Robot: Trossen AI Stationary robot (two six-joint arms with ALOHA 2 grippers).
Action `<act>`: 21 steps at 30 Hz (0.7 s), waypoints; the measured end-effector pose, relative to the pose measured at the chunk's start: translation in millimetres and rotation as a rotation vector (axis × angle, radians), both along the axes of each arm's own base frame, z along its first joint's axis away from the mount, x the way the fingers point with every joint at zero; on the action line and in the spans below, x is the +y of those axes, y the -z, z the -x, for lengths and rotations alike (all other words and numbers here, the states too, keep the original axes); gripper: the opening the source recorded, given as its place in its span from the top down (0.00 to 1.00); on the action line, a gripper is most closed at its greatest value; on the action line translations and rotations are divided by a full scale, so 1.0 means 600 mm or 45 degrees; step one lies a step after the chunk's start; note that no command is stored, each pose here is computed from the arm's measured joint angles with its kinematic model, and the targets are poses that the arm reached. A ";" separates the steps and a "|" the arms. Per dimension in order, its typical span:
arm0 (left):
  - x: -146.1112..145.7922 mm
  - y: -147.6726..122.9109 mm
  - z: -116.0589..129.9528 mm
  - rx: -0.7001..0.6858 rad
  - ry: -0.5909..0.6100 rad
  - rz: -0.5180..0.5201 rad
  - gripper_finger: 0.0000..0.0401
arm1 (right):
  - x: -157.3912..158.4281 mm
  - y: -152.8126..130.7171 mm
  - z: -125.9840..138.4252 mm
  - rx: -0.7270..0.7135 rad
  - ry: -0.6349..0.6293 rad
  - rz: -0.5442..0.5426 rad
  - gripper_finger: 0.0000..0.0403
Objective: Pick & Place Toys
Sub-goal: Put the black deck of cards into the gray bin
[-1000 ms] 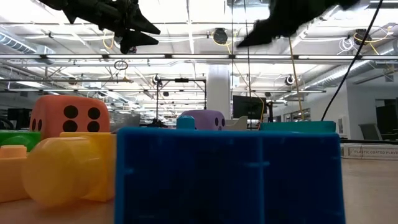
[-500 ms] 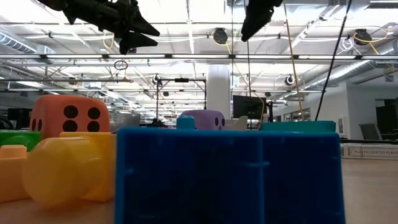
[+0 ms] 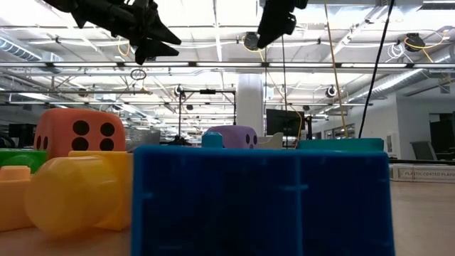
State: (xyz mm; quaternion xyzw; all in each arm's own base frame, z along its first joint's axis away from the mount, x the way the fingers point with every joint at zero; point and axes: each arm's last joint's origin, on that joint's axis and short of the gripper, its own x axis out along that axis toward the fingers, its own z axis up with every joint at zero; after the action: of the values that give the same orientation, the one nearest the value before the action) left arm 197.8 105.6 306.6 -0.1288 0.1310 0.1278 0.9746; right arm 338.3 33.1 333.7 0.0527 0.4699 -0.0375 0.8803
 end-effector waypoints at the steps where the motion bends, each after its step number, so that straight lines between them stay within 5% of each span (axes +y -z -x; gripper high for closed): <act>1: 0.000 0.001 0.000 0.004 0.002 0.003 0.53 | 0.000 0.000 0.001 0.003 -0.007 0.005 0.53; 13: -0.001 0.007 0.002 0.049 0.010 0.029 0.53 | -0.011 0.009 0.043 0.298 0.173 -0.050 0.52; 21: -0.001 0.007 0.002 0.049 0.010 0.027 0.53 | -0.012 0.041 0.045 0.381 0.238 -0.056 0.35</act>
State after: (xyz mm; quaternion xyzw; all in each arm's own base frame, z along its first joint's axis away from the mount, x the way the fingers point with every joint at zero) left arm 196.7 104.7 302.5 -0.1361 0.1516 0.1248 0.9710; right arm 311.5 26.2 309.3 0.1093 0.5893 -0.1162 0.7920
